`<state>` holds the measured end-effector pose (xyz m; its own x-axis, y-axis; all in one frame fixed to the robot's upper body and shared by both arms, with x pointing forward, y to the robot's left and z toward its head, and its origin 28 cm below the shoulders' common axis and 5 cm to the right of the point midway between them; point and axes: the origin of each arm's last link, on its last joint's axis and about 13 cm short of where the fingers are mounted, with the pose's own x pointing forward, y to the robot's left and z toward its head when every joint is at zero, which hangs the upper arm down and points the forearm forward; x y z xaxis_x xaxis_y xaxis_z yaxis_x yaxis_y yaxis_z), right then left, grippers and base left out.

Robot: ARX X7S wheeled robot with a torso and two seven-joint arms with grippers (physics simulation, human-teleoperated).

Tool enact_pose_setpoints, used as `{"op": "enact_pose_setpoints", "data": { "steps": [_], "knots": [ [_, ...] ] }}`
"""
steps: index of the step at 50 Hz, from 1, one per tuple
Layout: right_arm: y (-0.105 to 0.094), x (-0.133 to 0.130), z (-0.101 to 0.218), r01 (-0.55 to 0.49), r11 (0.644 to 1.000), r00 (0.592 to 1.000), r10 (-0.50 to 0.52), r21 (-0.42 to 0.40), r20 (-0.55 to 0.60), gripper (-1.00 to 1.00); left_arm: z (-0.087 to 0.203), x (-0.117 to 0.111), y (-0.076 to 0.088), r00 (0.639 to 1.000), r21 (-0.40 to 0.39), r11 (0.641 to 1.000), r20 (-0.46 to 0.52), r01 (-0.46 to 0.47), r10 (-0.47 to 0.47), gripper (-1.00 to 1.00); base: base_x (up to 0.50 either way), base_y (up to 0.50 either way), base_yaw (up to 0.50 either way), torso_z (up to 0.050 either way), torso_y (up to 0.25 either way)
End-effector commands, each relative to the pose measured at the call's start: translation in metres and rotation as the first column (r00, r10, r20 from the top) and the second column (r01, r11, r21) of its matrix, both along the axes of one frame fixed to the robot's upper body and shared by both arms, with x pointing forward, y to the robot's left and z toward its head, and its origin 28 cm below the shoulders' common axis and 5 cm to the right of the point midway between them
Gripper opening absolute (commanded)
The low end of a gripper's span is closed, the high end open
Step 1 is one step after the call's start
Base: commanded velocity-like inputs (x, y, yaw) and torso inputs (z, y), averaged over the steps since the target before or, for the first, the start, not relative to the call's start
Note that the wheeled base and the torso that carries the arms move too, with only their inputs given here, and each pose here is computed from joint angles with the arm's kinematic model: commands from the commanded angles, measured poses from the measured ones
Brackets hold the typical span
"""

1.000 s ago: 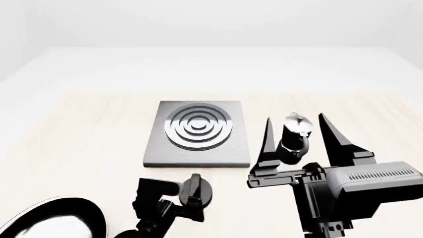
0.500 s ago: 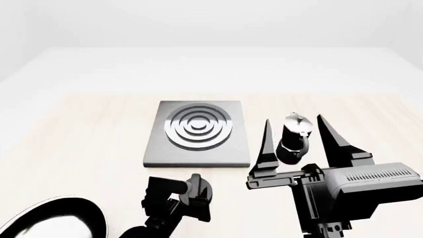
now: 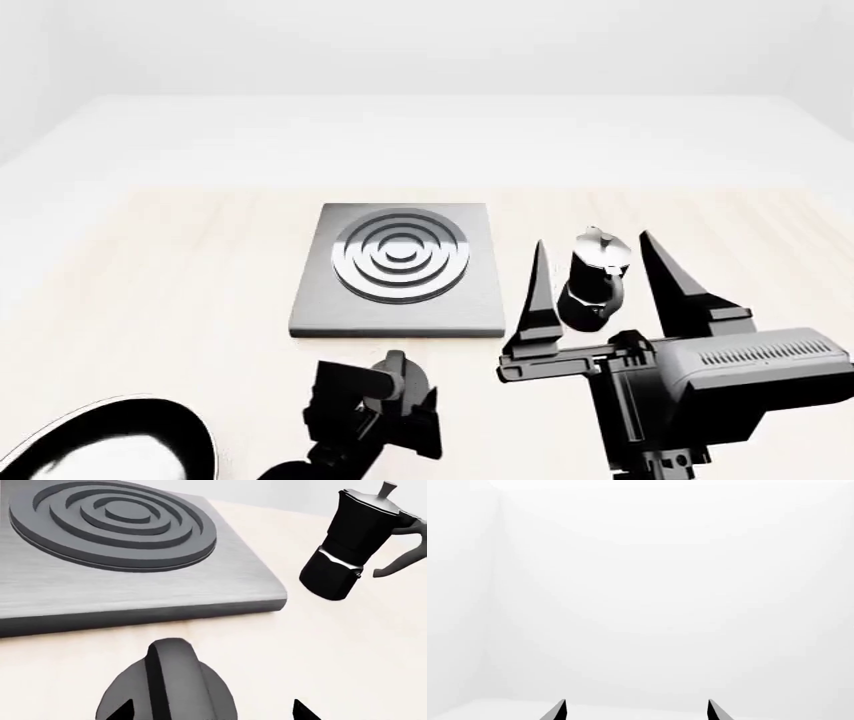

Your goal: Turn on the stove and put the moka pot on it.

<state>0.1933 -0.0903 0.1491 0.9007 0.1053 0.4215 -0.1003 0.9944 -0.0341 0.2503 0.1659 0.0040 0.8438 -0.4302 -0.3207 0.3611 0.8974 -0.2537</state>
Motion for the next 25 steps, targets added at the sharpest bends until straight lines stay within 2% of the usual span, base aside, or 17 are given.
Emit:
{"op": "enact_pose_setpoints", "data": {
  "steps": [1, 8, 10, 25],
  "knots": [
    [0.0, 0.0, -0.006, -0.001, 1.0, 1.0, 0.001, 0.001, -0.002, 1.0, -0.001, -0.002, -0.005, 1.0, -0.016, 1.0, -0.011, 0.021, -0.021, 1.0, 0.0, 0.0, 0.0, 0.0, 0.0],
    [0.0, 0.0, -0.008, -0.001, 1.0, 1.0, 0.001, -0.001, -0.004, 1.0, -0.002, -0.006, -0.008, 0.999, -0.026, 0.999, -0.022, 0.04, -0.04, 1.0, 0.0, 0.0, 0.0, 0.0, 0.0],
    [0.0, -0.001, 0.001, -0.002, 1.0, 1.0, 0.002, 0.002, -0.001, 1.0, -0.001, -0.007, -0.01, 0.998, -0.029, 0.998, -0.025, 0.049, -0.05, 1.0, 0.0, 0.0, 0.0, 0.0, 0.0],
    [0.0, 0.0, -0.009, -0.001, 1.0, 1.0, 0.001, 0.005, -0.006, 1.0, 0.006, -0.016, -0.025, 0.991, -0.055, 0.99, -0.034, 0.126, -0.128, 1.0, 0.0, 0.0, 0.0, 0.0, 0.0]
  ]
}}
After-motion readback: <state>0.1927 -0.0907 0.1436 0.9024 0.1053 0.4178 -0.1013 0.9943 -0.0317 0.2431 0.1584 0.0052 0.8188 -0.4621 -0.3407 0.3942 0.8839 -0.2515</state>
